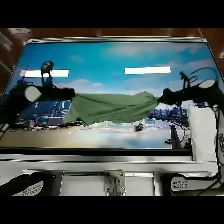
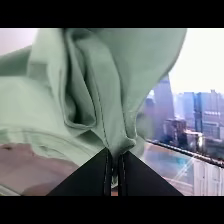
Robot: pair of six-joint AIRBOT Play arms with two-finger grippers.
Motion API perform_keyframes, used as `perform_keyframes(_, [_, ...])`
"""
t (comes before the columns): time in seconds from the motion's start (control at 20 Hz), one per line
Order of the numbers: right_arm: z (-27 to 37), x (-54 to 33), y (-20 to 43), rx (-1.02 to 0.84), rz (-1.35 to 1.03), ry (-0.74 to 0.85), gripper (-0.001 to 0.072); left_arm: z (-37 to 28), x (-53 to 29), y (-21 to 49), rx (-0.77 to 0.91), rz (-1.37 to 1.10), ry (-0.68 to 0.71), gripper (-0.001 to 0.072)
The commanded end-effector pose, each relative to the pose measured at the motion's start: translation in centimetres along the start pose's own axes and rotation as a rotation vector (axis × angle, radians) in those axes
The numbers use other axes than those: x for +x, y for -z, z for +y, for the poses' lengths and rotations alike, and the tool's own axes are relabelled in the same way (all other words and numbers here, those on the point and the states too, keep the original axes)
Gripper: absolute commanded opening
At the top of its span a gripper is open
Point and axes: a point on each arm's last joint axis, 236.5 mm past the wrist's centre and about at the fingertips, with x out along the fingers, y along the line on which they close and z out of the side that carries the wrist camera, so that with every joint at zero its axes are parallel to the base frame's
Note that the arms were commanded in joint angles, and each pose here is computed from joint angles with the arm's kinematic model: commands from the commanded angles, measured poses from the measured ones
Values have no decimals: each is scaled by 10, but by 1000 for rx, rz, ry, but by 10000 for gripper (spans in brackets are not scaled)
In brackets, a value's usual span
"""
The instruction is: Fold the shirts.
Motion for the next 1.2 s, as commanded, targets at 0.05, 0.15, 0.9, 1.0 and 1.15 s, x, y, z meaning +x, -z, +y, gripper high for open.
perform_keyframes(0.05, [118,-142,-34,-396,-272,11,70,-13,-139,-112,231,-321,-9,38])
perform_keyframes(0.15, [183,-227,-38,-543,-506,47,70,-37,-252,-162,293,-587,-10,38])
perform_keyframes(0.9, [206,-357,90,-514,-620,391,71,-34,-405,-22,377,-433,-112,38])
perform_keyframes(1.0, [182,-327,100,-448,-456,382,70,-28,-364,10,364,-248,-75,38])
perform_keyframes(1.15, [144,-277,104,-353,-288,358,70,-40,-298,68,316,-20,86,38])
